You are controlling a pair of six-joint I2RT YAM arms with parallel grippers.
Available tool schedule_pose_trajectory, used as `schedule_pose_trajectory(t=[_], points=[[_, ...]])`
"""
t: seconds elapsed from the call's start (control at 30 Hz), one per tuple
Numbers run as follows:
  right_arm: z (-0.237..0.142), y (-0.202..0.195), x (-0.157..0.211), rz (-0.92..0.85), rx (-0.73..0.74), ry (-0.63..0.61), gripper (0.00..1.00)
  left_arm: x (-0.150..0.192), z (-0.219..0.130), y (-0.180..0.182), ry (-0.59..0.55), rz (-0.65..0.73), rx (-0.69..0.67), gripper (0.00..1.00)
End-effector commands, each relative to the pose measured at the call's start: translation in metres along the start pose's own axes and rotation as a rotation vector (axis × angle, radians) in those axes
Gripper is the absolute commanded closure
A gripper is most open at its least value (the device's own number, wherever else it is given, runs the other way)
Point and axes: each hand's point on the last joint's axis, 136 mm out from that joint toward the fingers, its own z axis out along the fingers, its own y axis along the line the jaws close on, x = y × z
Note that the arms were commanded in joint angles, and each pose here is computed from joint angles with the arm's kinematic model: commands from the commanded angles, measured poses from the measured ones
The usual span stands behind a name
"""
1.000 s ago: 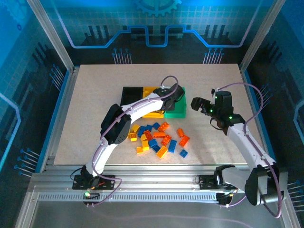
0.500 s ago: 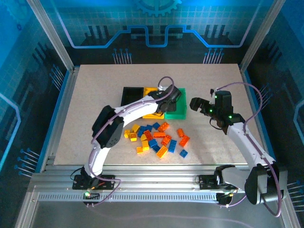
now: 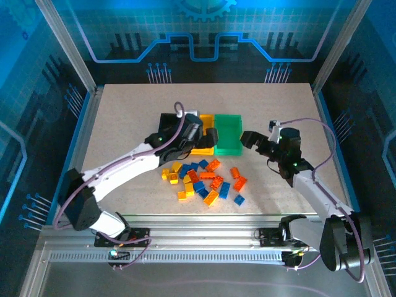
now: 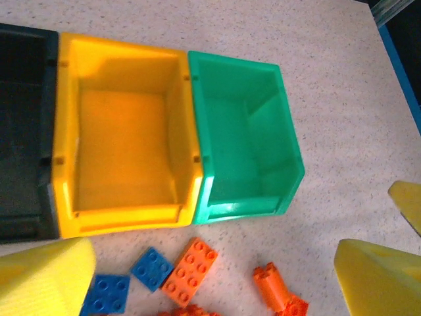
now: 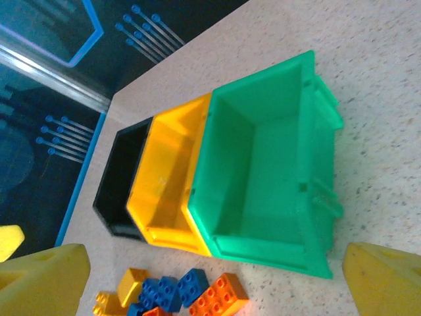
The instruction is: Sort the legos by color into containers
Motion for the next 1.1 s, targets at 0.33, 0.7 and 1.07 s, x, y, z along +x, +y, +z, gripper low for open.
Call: schedule_pose_trajectory(t=[0.33,0.7,1.07], points=[[0.003,-0.031,0.116,-0.298,0.367,0.623,0.14,0.044,-0.052,0.08,-0.027,-0.058,-0.084,0.01],[0.028,-0.049,0.148,-0.447,0.568,0.775,0.43,0.064,-0.057,0.123,0.015,-0.152,-0.12,0.01],[0.042,-0.064,0.163,-0.418,0.608,0.827,0.47,0.066,-0.058,0.136,0.022,-0.17,-0.138,0.01]])
